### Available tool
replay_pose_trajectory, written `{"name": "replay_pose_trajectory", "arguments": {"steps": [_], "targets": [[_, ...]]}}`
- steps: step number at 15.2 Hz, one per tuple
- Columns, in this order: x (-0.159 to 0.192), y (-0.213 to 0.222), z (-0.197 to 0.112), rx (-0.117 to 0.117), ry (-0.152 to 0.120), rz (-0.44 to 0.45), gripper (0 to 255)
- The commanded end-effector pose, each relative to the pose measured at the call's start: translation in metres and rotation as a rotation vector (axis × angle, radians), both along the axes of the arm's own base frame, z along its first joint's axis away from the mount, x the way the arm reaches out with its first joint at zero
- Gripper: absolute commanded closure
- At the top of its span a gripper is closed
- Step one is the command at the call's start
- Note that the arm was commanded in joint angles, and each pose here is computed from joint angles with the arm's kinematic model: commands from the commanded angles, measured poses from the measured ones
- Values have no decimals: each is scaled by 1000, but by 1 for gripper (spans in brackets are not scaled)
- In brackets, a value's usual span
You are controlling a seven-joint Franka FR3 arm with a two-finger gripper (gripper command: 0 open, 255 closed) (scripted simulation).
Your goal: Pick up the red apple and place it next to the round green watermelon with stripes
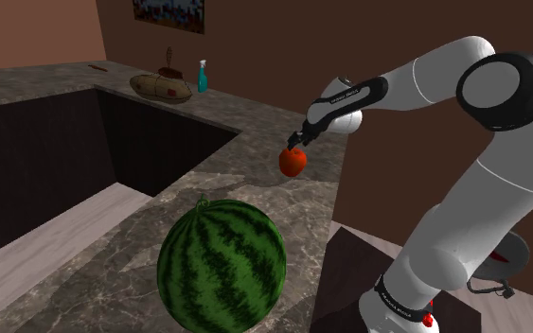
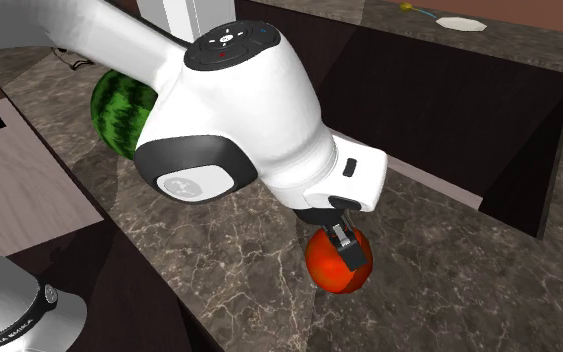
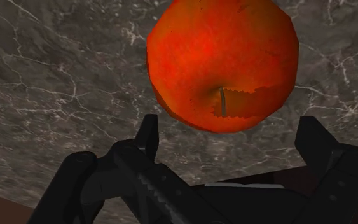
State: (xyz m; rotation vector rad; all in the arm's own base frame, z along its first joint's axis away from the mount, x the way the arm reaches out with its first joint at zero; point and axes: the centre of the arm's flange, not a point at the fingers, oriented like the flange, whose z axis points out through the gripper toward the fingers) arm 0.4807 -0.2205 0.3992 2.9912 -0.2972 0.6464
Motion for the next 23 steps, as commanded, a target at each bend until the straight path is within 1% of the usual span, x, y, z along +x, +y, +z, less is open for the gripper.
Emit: {"name": "replay_pose_trajectory", "arguments": {"steps": [1, 7, 8, 17, 23], "targets": [[1, -1, -2, 0, 0, 0, 0], [1, -1, -2, 0, 0, 0, 0], [1, -1, -2, 0, 0, 0, 255], [1, -1, -2, 0, 0, 0, 255], [1, -1, 30, 0, 0, 0, 255]]}}
